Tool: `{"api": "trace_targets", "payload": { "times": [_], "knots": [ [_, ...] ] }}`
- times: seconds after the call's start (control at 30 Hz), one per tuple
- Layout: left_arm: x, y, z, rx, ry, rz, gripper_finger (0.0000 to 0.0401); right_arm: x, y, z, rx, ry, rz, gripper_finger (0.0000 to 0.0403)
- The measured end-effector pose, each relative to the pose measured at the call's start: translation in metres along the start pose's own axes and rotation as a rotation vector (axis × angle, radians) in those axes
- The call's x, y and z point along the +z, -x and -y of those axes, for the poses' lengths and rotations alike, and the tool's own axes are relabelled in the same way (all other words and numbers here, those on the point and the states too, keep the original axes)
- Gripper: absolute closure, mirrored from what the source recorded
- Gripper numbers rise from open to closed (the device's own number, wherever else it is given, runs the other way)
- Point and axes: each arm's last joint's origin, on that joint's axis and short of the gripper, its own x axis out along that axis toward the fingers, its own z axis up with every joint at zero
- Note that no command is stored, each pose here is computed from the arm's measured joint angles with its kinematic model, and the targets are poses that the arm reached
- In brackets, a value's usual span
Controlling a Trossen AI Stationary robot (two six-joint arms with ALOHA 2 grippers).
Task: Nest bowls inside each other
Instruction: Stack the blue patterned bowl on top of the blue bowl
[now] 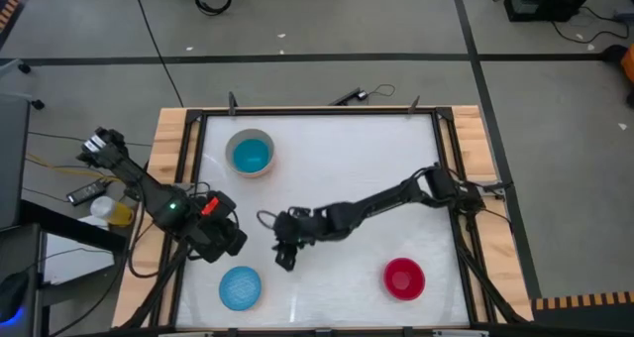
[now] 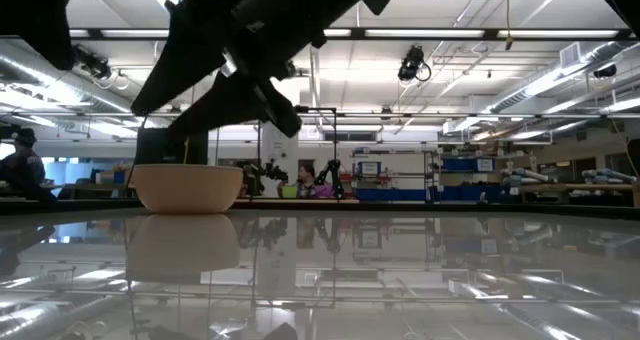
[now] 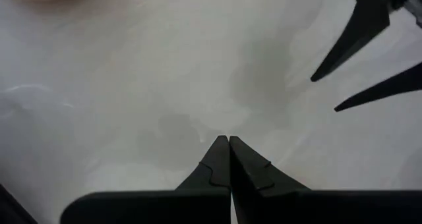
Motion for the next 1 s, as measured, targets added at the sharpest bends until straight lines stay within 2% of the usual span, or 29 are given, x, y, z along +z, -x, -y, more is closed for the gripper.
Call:
{"api": "trace_targets", "payload": {
  "times": [0.17, 0.37, 0.5, 0.73, 1.0],
  "knots": [
    [-0.003, 0.001, 0.001, -0.008, -0.047, -0.021, 0.0401, -0.014, -0.01, -0.002, -0.095, -0.06, 0.027, 0.0246],
    [-0.006, 0.002, 0.0, -0.005, -0.084, -0.06, 0.04, -0.022, -0.023, 0.003, -0.124, -0.139, 0.033, 0.0245],
    [-0.012, 0.004, 0.0, -0.02, -0.115, -0.075, 0.0384, -0.026, -0.026, 0.005, -0.159, -0.144, 0.05, 0.0244],
    [-0.028, 0.011, -0.001, -0.047, -0.143, -0.095, 0.035, -0.035, -0.027, -0.006, -0.143, -0.122, 0.039, 0.0234],
    [-0.035, 0.014, 0.001, -0.081, -0.131, -0.106, 0.034, -0.038, -0.026, -0.023, -0.063, -0.144, 0.092, 0.0183]
  ]
}}
